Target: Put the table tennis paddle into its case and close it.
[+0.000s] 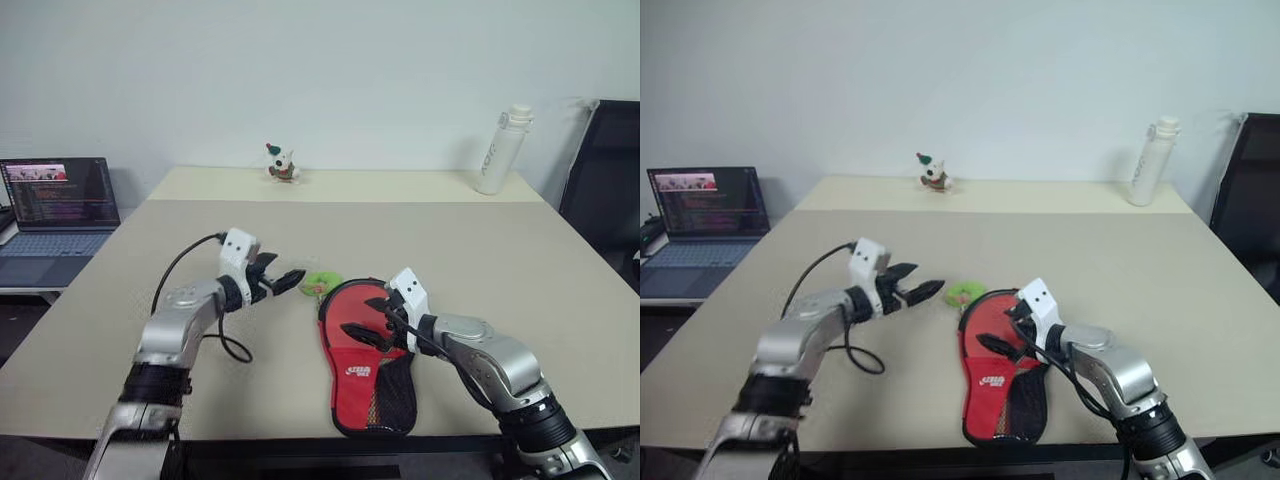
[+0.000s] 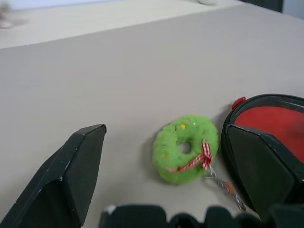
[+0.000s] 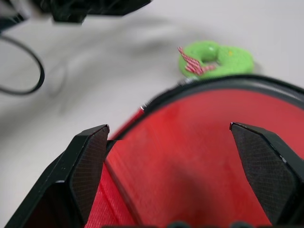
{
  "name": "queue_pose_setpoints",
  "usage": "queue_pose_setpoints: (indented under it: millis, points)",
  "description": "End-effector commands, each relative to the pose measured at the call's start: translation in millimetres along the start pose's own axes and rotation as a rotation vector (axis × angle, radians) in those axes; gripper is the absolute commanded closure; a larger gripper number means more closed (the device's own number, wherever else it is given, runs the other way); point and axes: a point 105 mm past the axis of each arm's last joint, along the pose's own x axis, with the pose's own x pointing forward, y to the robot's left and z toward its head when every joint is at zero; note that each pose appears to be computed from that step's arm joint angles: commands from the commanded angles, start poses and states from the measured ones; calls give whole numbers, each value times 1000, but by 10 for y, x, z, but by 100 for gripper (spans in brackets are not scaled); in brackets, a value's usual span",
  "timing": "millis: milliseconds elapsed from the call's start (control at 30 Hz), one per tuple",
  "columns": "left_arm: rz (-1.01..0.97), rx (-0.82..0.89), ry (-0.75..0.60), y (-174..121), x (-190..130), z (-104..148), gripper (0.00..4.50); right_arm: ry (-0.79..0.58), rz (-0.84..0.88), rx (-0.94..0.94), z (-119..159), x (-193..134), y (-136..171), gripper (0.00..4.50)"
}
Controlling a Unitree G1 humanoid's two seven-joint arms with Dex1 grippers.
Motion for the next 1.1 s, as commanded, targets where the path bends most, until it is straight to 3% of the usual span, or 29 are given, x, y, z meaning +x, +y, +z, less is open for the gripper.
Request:
queue_pose_setpoints:
  millis: [33,333,700,800,1100]
  points:
    - [-8,52,33,90,141,28,4,-17,25,-31,63,-5,73,0]
    - [-79,102,237,50,389,-396,4,-4,4,-29,0,11,120,0]
    - [-188,111,260,-231,522,-575,4,1,-20,-19,-52,6,165,0]
    - [-195,109,258,-254,530,-585,55,1,-27,-20,-48,15,157,0]
    - [-204,97,241,-272,523,-586,371,-23,-114,-67,34,80,3,0]
